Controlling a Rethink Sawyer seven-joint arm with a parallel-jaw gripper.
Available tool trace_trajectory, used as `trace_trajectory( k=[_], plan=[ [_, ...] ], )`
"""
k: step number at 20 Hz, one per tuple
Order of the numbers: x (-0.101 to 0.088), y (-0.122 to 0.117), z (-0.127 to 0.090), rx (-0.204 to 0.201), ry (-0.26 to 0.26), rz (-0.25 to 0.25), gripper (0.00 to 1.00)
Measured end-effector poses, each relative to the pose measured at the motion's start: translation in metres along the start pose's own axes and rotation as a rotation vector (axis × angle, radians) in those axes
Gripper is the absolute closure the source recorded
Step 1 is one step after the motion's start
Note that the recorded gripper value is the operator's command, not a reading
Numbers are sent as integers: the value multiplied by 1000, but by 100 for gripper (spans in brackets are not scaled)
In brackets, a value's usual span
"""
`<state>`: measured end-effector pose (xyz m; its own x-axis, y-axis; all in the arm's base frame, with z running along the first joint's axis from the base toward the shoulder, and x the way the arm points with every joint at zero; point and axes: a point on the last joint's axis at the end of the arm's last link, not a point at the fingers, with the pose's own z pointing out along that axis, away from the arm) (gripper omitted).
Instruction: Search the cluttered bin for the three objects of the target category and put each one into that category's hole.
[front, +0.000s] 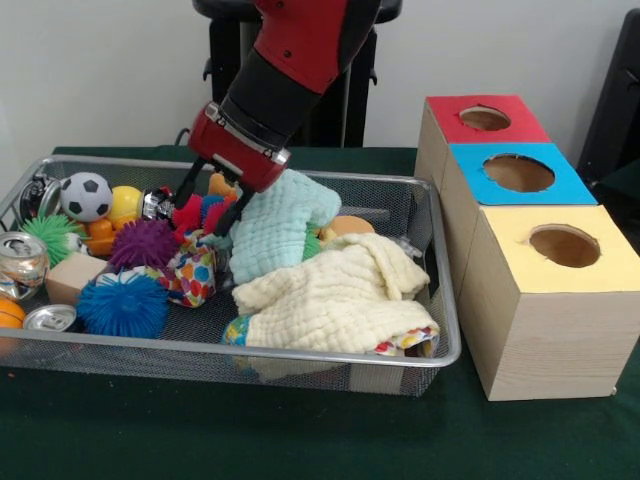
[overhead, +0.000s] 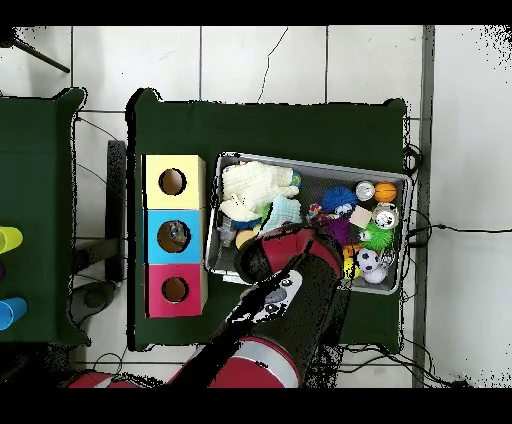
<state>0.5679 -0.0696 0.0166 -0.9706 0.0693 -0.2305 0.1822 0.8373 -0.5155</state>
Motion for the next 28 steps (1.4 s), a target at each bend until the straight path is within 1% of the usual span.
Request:
trace_trajectory(
  k=[1, 5, 8, 15, 20, 28],
  plan=[
    [0, 0, -1, -2, 0, 8, 0],
    [-3, -8, -6, -18, -8, 70, 0],
    [-5, -16, -6, -22, -6, 109, 0],
    [-3, -32, -5, -25, 27, 204, 0],
    [1, -30, -5, -30, 47, 239, 0],
    [-5, -20, -5, -54, 61, 308, 0]
  ],
)
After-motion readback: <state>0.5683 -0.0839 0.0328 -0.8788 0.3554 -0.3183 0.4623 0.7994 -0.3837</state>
